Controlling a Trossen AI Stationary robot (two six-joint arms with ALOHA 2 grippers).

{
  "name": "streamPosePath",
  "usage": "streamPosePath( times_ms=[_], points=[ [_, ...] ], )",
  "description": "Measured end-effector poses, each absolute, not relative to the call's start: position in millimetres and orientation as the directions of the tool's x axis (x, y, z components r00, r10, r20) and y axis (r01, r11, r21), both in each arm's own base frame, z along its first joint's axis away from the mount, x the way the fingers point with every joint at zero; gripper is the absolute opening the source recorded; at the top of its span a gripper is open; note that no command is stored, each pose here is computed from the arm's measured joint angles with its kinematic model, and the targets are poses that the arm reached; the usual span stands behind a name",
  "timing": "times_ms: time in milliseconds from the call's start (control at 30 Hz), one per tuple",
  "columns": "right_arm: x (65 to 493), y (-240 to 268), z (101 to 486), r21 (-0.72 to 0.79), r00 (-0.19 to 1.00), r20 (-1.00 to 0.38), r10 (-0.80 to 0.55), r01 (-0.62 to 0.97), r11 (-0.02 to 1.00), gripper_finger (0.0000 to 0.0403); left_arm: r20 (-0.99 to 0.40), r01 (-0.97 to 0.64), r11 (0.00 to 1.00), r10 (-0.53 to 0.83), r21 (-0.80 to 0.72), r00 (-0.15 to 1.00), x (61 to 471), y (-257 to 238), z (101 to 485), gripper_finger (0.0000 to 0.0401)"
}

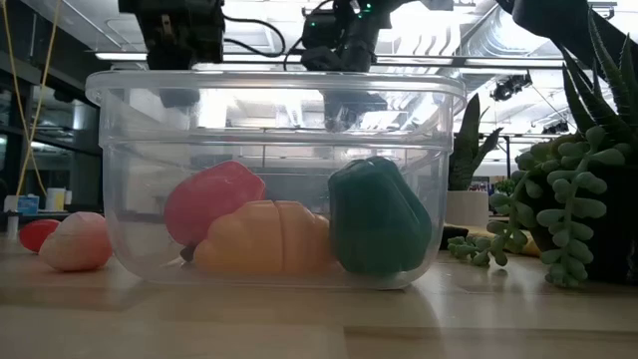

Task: Pick and placing Produce into tupperware
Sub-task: Put the top peach into the transparent bin

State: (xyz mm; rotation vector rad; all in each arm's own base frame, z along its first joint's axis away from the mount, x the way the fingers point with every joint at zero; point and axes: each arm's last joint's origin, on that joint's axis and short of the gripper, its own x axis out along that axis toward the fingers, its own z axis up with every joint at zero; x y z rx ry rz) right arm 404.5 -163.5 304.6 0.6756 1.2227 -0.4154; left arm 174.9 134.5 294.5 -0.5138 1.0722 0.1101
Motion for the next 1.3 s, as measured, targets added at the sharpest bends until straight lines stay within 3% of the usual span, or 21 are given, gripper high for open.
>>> streamPosePath(
  times_ms=[333, 700, 1300],
  points=[
    [409, -147, 304, 0.246, 0.288, -0.954, 0.079, 0.606, 0.757, 0.0134, -0.903, -0.336, 0.87, -0.237, -0.362, 0.359, 155, 118, 306, 0.0003],
    [418, -119, 304, 0.258, 0.285, -0.952, 0.111, 0.553, 0.792, 0.0134, -0.892, -0.352, 0.888, -0.125, -0.296, 0.435, 130, 98, 329, 0.0003],
    [433, -36, 304, 0.283, 0.26, -0.946, 0.194, 0.373, 0.884, 0.0134, -0.836, -0.48, 0.817, -0.006, -0.32, 0.548, 97, 70, 351, 0.0003]
  ],
)
